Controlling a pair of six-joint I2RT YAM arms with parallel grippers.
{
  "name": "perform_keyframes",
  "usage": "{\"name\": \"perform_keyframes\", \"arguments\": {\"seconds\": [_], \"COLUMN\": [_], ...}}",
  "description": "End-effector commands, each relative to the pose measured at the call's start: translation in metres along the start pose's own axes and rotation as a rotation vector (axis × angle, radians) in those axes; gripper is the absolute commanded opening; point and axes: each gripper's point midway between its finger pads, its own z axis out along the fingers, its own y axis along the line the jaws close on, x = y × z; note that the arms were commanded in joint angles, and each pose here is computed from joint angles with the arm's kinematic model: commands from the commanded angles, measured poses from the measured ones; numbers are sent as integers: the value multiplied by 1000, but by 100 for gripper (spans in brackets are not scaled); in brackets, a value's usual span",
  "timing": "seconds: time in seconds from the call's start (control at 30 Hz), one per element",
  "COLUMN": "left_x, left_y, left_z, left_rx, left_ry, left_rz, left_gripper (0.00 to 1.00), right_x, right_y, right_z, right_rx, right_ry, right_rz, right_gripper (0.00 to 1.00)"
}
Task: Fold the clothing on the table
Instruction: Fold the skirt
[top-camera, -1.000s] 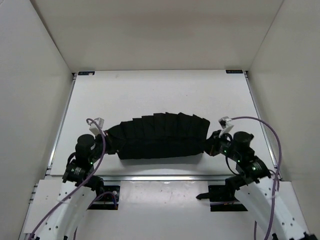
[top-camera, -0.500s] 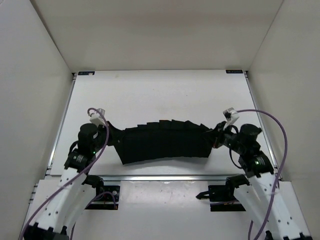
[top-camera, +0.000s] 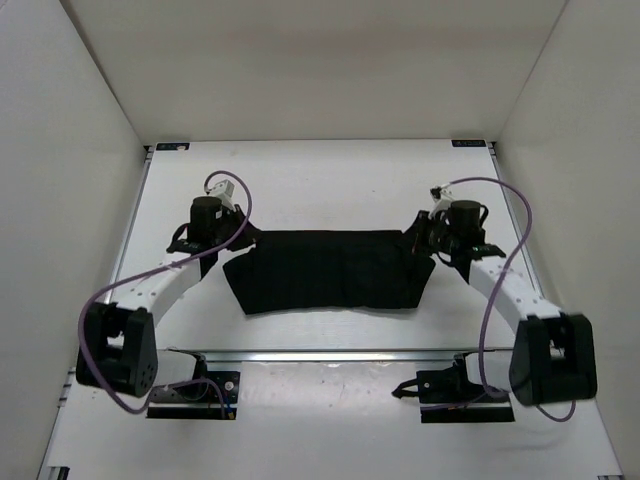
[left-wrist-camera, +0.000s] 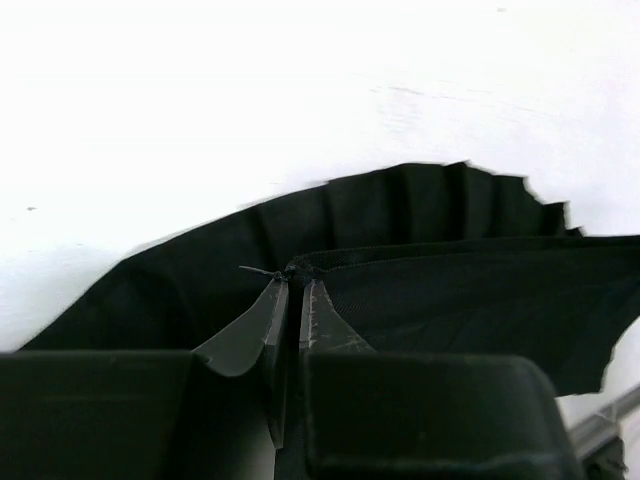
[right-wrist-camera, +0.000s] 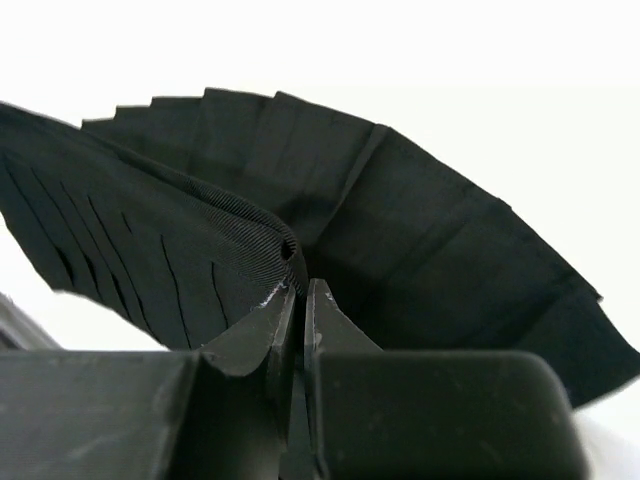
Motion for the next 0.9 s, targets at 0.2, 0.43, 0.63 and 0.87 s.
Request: {"name": "perform_keyframes", "arguments": {"seconds": [0.2, 0.43, 0.63, 0.87], "left_x": [-39, -78, -74, 36], "left_y": [74, 71, 45, 18], "left_z": [29, 41, 1, -45], "left_rx": [-288, -265, -178, -100], "left_ry": [-88, -100, -72, 60], "left_rz": [-6, 1, -51, -123], "left_gripper": [0, 55, 65, 68], "right_x": [-72, -125, -143, -49], "right_y": [-58, -49, -38, -52], "right_z": [62, 81, 13, -29], "right_rx": [140, 202, 301, 327], "right_ry": [-76, -95, -209, -139], "right_rz": [-41, -140, -43, 216], "right_gripper": [0, 72, 78, 80]}}
